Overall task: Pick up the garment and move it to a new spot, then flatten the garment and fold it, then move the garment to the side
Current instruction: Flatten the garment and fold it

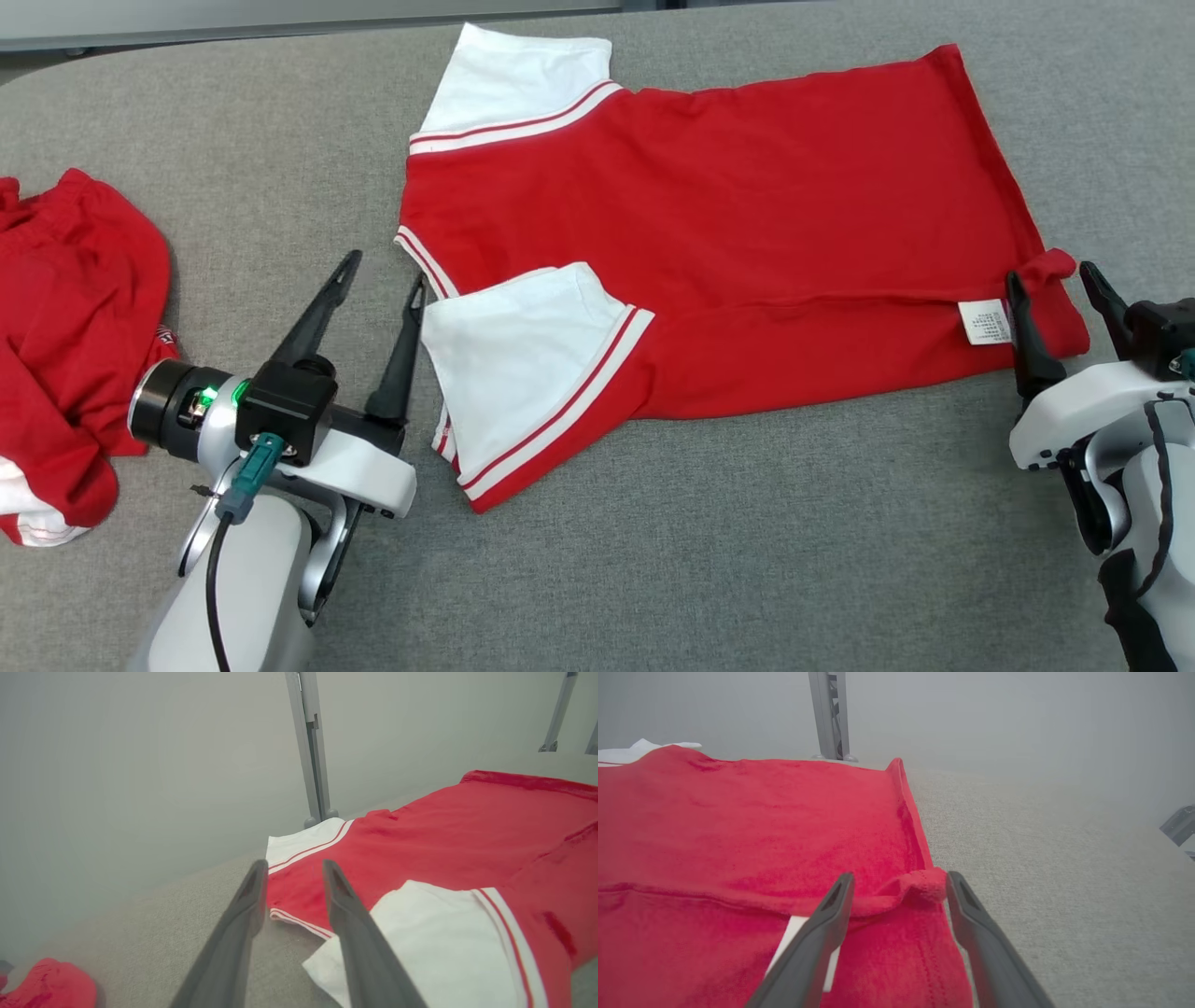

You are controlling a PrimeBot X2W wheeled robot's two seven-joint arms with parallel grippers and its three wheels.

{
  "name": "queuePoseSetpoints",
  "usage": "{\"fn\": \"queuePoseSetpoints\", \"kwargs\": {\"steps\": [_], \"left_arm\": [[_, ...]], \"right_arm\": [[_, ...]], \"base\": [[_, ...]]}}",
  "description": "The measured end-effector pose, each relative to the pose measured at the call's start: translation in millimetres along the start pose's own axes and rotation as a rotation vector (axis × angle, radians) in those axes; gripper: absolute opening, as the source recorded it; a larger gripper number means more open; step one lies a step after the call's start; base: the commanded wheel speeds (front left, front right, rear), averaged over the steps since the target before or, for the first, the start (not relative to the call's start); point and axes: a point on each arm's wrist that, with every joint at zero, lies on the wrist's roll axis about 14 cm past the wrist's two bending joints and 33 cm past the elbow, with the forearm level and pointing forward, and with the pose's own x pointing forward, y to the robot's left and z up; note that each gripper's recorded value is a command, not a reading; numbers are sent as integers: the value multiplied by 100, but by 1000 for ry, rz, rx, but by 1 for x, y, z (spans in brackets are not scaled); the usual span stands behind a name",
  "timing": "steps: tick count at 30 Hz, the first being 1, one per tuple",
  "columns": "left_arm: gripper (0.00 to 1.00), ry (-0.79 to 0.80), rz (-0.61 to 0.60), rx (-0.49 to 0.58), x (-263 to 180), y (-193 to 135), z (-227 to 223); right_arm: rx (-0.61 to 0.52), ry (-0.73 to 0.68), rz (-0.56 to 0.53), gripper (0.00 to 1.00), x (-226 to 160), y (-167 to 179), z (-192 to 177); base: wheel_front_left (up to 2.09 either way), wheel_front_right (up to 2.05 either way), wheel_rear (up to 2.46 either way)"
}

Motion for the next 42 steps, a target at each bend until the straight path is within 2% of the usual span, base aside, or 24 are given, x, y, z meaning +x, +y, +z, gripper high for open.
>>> {"fn": "queuePoseSetpoints", "kwargs": {"steps": [5,8,11,15,19,23,29,30,32,42], "left_arm": [[100,-4,53,-91,-13,-1,2],[100,11,105,-214,-31,-7,-3],[100,92,120,-348,-49,-22,-14],[100,234,94,-469,-70,-47,-31],[100,385,82,-522,-84,-59,-52],[100,501,90,-518,-92,-61,-72],[100,525,53,-550,-87,-74,-77],[57,525,46,-550,-85,-75,-77],[0,529,43,-548,-85,-76,-79],[0,515,78,-521,-89,-55,-78]], "right_arm": [[8,-58,-38,100,-14,-13,13],[18,-90,-67,100,-27,-22,20],[36,-123,-96,100,-39,-28,26],[57,-132,-115,100,-52,-29,24],[68,-134,-116,100,-56,-25,22],[69,-133,-117,100,-56,-24,21],[67,-124,-129,100,-58,-30,18],[67,-123,-131,100,-59,-30,17],[69,-120,-134,100,-60,-32,16],[148,-30,-96,100,-52,-16,-9]], "base": [[0,0,0],[0,0,0],[0,0,0],[0,0,0],[0,0,0],[0,0,0],[0,0,0],[0,0,0],[0,0,0],[0,0,0]]}}
